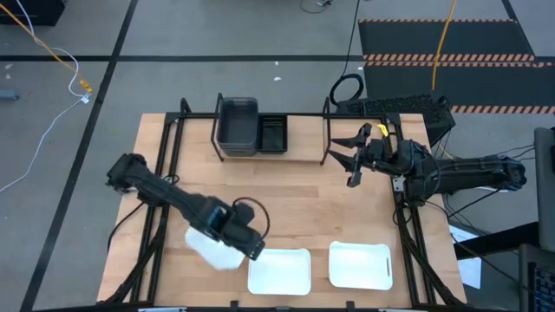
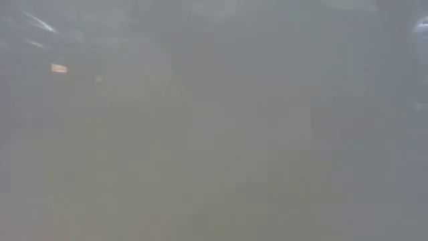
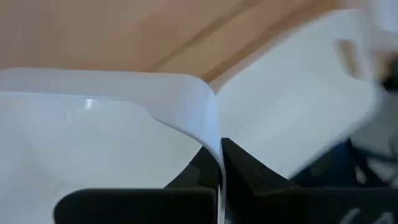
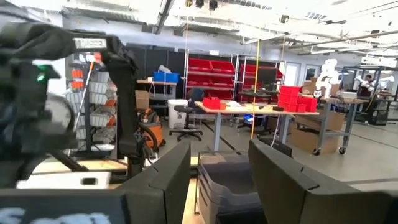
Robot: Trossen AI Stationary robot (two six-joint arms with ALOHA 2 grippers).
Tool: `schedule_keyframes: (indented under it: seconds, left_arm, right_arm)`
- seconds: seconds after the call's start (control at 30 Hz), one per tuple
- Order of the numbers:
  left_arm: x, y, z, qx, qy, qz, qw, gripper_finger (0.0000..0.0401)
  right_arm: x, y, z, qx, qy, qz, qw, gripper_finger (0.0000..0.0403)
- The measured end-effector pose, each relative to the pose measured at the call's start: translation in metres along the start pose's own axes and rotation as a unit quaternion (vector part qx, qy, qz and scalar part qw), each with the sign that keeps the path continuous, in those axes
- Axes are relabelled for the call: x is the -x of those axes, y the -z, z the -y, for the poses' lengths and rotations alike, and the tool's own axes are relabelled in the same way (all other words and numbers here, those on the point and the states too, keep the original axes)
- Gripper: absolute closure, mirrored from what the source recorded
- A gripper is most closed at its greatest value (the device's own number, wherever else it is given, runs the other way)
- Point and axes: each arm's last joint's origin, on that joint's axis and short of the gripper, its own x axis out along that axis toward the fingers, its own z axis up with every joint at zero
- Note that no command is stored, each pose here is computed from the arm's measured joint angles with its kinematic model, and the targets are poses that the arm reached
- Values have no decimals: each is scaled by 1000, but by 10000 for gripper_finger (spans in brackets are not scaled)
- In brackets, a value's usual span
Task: Stack baskets on shelf by color
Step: Put the bottom left white bin on the shelf
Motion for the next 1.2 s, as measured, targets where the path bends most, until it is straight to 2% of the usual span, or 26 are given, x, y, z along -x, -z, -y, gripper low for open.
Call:
schedule_keyframes:
  seconds: [0.1, 0.17, 0.27, 0.37, 0.43, 0.53, 0.63, 0.73, 0.77, 0.83, 1.03, 1.2]
  left_arm:
    - [29, -17, 4, -124, 25, 31, 992, 395]
    - [48, -31, 8, -208, 43, 71, 975, 393]
    - [78, -58, 15, -290, 77, 150, 942, 392]
    - [103, -84, 17, -372, 75, 239, 894, 396]
    - [115, -102, 15, -419, 53, 289, 859, 397]
    - [124, -136, 5, -467, 4, 339, 817, 393]
    - [121, -174, 1, -516, -45, 390, 761, 393]
    - [109, -212, 1, -551, -52, 424, 716, 397]
    - [105, -224, 0, -553, -45, 433, 711, 396]
    - [93, -245, -4, -552, -31, 429, 715, 393]
    - [56, -290, -25, -520, -37, 389, 760, 397]
    - [32, -307, -30, -526, 4, 358, 771, 391]
  right_arm:
    - [2, -1, 1, 3, 0, -2, 1000, 244]
    - [4, -3, 1, 12, 0, 3, 1000, 244]
    - [8, -5, 2, 24, 1, 2, 1000, 244]
    - [12, -6, 3, 35, 2, -2, 999, 244]
    - [15, -8, 4, 35, 3, 3, 999, 244]
    - [19, -10, 5, 34, 3, 3, 999, 244]
    - [23, -12, 5, 25, 4, 4, 1000, 244]
    - [25, -13, 6, 23, 3, 3, 1000, 244]
    - [26, -12, 6, 21, 3, 0, 1000, 244]
    - [26, -11, 6, 17, 2, -9, 1000, 244]
    - [31, -9, 7, 20, 2, -26, 999, 244]
    - [33, -12, 7, 19, 2, -17, 1000, 244]
